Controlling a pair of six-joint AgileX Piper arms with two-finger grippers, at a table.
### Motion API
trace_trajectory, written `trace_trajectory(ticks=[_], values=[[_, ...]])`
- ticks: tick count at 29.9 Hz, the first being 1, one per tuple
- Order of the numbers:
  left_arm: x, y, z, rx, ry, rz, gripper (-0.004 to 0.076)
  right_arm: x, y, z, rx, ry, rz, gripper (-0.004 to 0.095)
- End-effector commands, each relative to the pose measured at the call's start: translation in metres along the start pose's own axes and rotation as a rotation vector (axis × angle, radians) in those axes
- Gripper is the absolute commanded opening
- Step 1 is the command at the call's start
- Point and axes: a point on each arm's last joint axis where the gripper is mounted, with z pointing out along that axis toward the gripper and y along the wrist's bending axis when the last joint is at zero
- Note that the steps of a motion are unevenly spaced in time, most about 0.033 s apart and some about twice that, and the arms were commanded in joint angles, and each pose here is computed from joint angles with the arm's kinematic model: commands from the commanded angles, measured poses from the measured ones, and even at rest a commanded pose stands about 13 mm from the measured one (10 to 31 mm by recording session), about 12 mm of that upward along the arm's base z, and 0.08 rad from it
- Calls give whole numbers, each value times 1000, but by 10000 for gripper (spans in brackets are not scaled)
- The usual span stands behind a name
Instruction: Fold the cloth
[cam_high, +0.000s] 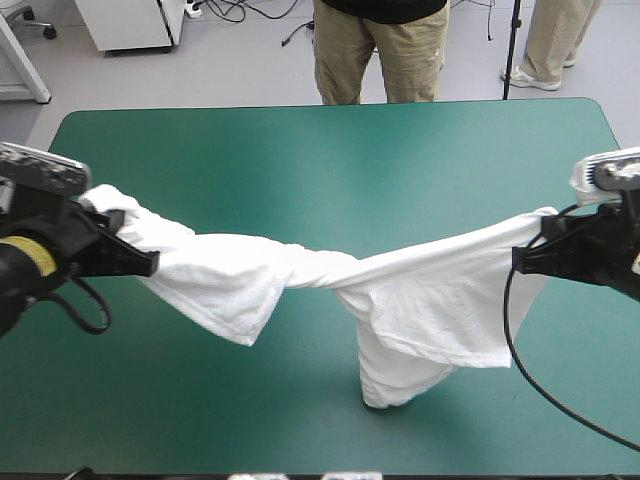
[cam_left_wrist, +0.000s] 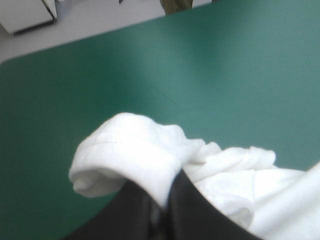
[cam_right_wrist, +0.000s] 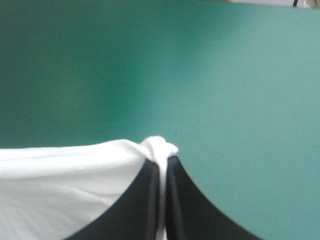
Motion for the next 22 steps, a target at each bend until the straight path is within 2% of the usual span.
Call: trace_trajectory(ticks=[1, 5, 9, 16, 19, 22], values=[[5, -11, 42, -33, -33, 1, -9, 0, -3, 41, 13, -51, 33, -17], [15, -28, 99, -52, 72, 93, -9, 5, -4, 95, 12, 26, 42, -17], [12, -39, 149, -88, 97, 162, -9, 3, -5, 144, 16, 74, 45, -17], [14, -28, 227, -62, 241, 16, -9, 14, -8, 227, 31, 209, 49, -17], [11, -20, 247, -50, 268, 19, -9, 13, -9, 250, 35, 224, 42, -17], [9, -10, 264, -30, 282, -80, -9, 9, -9, 268, 35, 228, 43, -17]])
